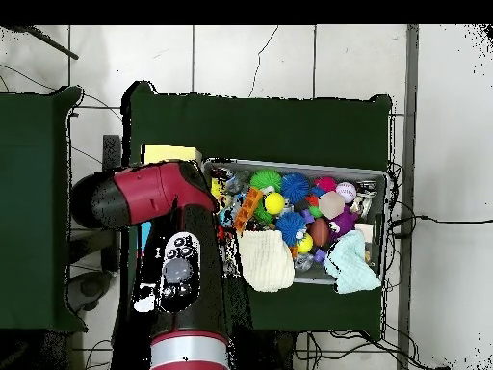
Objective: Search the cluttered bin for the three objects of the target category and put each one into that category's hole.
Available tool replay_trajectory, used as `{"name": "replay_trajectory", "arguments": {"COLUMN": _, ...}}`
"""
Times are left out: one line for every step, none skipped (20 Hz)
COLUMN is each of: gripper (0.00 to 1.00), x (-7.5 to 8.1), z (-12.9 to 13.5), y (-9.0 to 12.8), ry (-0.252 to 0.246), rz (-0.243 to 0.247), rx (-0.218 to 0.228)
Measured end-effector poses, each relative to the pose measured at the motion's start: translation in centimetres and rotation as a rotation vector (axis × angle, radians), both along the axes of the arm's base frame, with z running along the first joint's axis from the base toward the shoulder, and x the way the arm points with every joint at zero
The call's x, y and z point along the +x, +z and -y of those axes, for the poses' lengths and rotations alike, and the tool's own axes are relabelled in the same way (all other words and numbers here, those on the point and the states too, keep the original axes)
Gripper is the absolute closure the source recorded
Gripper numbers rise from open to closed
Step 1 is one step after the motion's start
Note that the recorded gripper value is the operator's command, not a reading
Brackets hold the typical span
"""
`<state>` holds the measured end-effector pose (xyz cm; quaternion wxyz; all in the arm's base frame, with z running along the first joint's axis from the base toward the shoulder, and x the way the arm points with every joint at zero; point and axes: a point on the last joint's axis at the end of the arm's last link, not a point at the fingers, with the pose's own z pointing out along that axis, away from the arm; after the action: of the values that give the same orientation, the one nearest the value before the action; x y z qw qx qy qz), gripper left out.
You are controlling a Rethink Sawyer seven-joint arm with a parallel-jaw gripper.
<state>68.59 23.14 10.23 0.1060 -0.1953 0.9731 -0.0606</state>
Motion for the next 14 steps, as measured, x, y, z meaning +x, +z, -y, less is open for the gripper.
{"name": "replay_trajectory", "arguments": {"gripper": 1.0, "x": 0.0, "z": 0.0, "y": 0.0, "ry": -0.001, "rz": 0.0, "rx": 0.0}}
{"name": "replay_trajectory", "arguments": {"gripper": 1.0, "x": 0.0, "z": 0.1, "y": -0.1, "ry": -0.001, "rz": -0.001, "rx": 0.0}}
{"name": "replay_trajectory", "arguments": {"gripper": 1.0, "x": -0.1, "z": 0.1, "y": -0.1, "ry": 0.0, "rz": 0.0, "rx": 0.001}}
{"name": "replay_trajectory", "arguments": {"gripper": 1.0, "x": -0.1, "z": 0.0, "y": -0.1, "ry": 0.0, "rz": 0.002, "rx": 0.001}}
{"name": "replay_trajectory", "arguments": {"gripper": 1.0, "x": -0.1, "z": 0.0, "y": -0.2, "ry": 0.001, "rz": 0.004, "rx": 0.002}}
{"name": "replay_trajectory", "arguments": {"gripper": 1.0, "x": -0.1, "z": 0.0, "y": -0.3, "ry": 0.002, "rz": 0.007, "rx": 0.002}}
{"name": "replay_trajectory", "arguments": {"gripper": 1.0, "x": -0.1, "z": -0.1, "y": -0.4, "ry": 0.003, "rz": 0.009, "rx": 0.003}}
{"name": "replay_trajectory", "arguments": {"gripper": 1.0, "x": -0.1, "z": -0.2, "y": -0.7, "ry": 0.005, "rz": 0.012, "rx": 0.004}}
{"name": "replay_trajectory", "arguments": {"gripper": 1.0, "x": -0.1, "z": -0.3, "y": -0.9, "ry": 0.008, "rz": 0.014, "rx": 0.005}}
{"name": "replay_trajectory", "arguments": {"gripper": 1.0, "x": -0.2, "z": -0.3, "y": -1.1, "ry": 0.009, "rz": 0.016, "rx": 0.006}}
{"name": "replay_trajectory", "arguments": {"gripper": 1.0, "x": -0.2, "z": -0.5, "y": -1.3, "ry": 0.011, "rz": 0.019, "rx": 0.007}}
{"name": "replay_trajectory", "arguments": {"gripper": 1.0, "x": -0.2, "z": -0.5, "y": -1.5, "ry": 0.013, "rz": 0.02, "rx": 0.007}}
{"name": "replay_trajectory", "arguments": {"gripper": 1.0, "x": -0.3, "z": -0.7, "y": -1.8, "ry": 0.016, "rz": 0.023, "rx": 0.008}}
{"name": "replay_trajectory", "arguments": {"gripper": 1.0, "x": -0.4, "z": -0.8, "y": -2.1, "ry": 0.019, "rz": 0.024, "rx": 0.009}}
